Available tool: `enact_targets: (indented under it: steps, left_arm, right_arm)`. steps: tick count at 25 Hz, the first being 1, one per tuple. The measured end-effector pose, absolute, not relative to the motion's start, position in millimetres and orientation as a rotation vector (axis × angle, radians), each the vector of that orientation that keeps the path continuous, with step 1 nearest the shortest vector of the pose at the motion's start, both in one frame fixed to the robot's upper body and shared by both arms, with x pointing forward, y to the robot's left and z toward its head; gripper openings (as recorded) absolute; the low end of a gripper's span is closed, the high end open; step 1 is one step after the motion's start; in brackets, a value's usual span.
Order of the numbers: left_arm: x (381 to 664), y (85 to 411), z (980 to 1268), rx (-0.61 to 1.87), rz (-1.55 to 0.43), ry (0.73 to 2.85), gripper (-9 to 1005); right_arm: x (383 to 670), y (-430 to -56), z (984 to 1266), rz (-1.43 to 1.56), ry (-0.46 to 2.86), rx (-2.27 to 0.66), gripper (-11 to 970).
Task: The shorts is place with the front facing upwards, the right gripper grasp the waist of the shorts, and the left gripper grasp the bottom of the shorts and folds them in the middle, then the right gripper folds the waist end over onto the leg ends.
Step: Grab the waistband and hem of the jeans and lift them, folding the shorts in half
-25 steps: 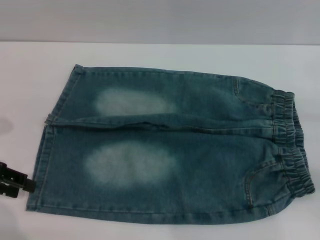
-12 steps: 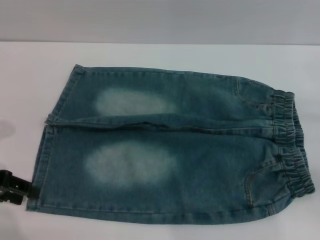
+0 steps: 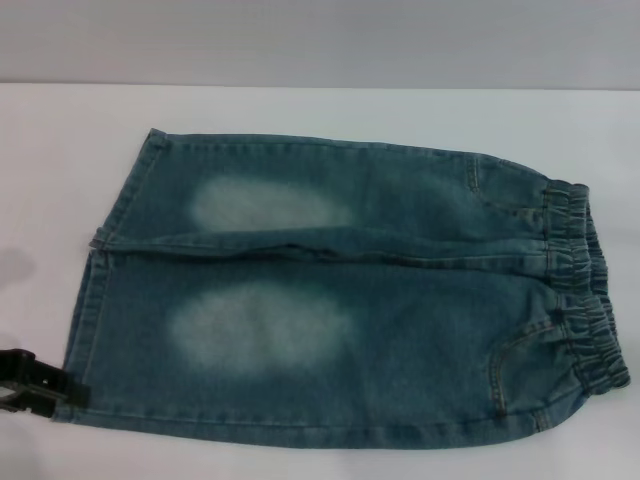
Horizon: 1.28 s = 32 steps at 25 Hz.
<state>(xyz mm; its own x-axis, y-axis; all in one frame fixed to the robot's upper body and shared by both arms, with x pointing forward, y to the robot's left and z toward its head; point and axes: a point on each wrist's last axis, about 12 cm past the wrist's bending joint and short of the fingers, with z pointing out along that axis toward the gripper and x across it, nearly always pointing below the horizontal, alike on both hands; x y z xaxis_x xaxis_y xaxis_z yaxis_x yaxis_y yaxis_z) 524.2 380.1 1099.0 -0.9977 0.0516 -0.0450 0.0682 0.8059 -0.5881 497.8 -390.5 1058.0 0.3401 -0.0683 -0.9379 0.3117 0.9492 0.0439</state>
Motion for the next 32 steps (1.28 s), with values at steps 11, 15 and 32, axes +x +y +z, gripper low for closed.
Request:
enact_targets:
  steps: [11, 15, 32]
  left_arm:
    - [527.9, 365.0, 1096.1, 0.148, -1.008, 2.940, 599]
    - [528.9, 361.7, 1096.6, 0.166, -1.019, 2.939, 599]
    - [542.4, 357.8, 1109.1, 0.188, -1.047, 2.858, 600]
  right_arm:
    - [493.1, -391.6, 1055.5, -0.254, 1.206, 0.239, 586]
    - [491.3, -392.3, 1054.6, -0.256, 1.209, 0.242, 586]
    - [489.0, -389.8, 1051.6, -0.245, 1.221, 0.240, 585]
